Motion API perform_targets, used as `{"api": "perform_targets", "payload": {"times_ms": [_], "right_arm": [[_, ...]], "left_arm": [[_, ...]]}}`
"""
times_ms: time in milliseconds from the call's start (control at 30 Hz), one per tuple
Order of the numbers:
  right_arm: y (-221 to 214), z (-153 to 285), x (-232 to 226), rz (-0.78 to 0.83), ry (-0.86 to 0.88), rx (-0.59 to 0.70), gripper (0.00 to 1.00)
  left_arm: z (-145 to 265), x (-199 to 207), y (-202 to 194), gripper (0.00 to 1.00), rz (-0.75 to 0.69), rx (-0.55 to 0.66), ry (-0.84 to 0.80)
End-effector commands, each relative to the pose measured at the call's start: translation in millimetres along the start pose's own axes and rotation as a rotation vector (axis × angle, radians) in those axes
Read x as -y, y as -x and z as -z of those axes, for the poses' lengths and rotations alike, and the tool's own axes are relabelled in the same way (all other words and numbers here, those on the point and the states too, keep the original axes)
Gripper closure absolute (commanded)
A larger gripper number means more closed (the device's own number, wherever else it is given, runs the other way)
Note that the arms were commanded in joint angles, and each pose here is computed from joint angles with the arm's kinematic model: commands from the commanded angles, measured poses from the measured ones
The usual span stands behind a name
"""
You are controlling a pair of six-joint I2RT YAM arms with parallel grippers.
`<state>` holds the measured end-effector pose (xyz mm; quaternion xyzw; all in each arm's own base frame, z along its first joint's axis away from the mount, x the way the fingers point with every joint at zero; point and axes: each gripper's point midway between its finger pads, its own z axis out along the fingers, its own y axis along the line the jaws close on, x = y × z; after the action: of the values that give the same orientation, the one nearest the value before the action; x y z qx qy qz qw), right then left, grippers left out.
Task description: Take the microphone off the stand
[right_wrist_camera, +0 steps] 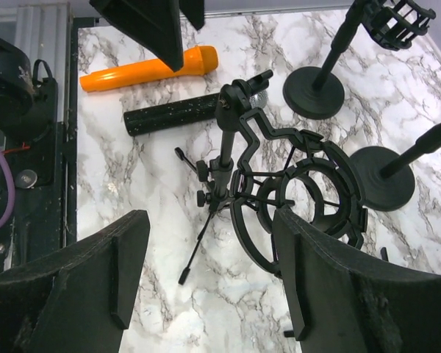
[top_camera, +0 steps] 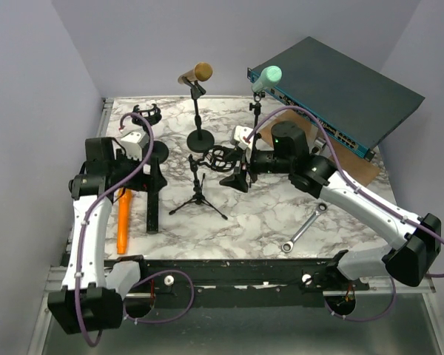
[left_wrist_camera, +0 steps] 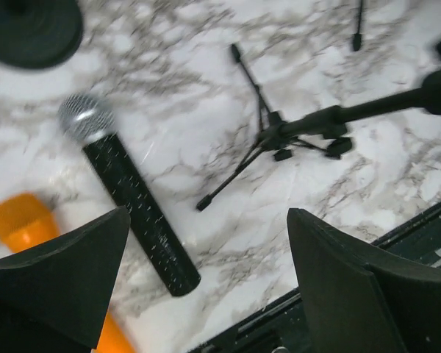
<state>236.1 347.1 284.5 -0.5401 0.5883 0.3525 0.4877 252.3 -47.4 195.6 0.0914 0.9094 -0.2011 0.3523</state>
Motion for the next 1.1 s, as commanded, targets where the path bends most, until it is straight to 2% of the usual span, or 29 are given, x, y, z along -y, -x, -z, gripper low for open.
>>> {"api": "perform_targets", "payload": {"times_ms": [0, 100, 300, 500, 633, 767, 900, 1067], "right_arm": [[4.6, 9.3, -14.3, 0.004, 0.06, -0.022, 0.25], [5.6, 13.3, -19.4, 0.007, 0.076, -0.02, 0.25], [-2.0, 22.0, -31.7, 0.022, 0.108, -0.024, 0.25], [-14.7, 22.2, -37.5, 0.014, 0.121, -0.035, 0.25], [-28.5, 17.8, -42.5, 0.001, 0.148, -0.048, 0.25], [-53.4, 9.8, -52.9, -0.028, 0.2, -0.061, 0.26], [-75.4, 0.7, -56.1, -0.051, 0.208, -0.056, 0.27], [-98.6, -13.6, -47.8, -0.08, 0.141, -0.026, 0.29]], "left_arm": [[8.0, 65.7, 39.7, 0.09, -0.329, 0.19, -0.208], [3.3, 95.3, 44.7, 0.09, -0.472, 0.258, -0.291], [-12.1, 118.8, 55.9, 0.12, -0.598, 0.446, -0.391], [-35.6, 126.3, 60.2, 0.14, -0.64, 0.499, -0.44], [-49.2, 133.2, 59.7, 0.2, -0.651, 0.515, -0.496], [-58.2, 139.3, 55.0, 0.37, -0.628, 0.492, -0.556], [-60.7, 141.8, 49.5, 0.58, -0.612, 0.489, -0.584], [-52.3, 150.4, 50.8, 0.99, -0.581, 0.514, -0.63]]}}
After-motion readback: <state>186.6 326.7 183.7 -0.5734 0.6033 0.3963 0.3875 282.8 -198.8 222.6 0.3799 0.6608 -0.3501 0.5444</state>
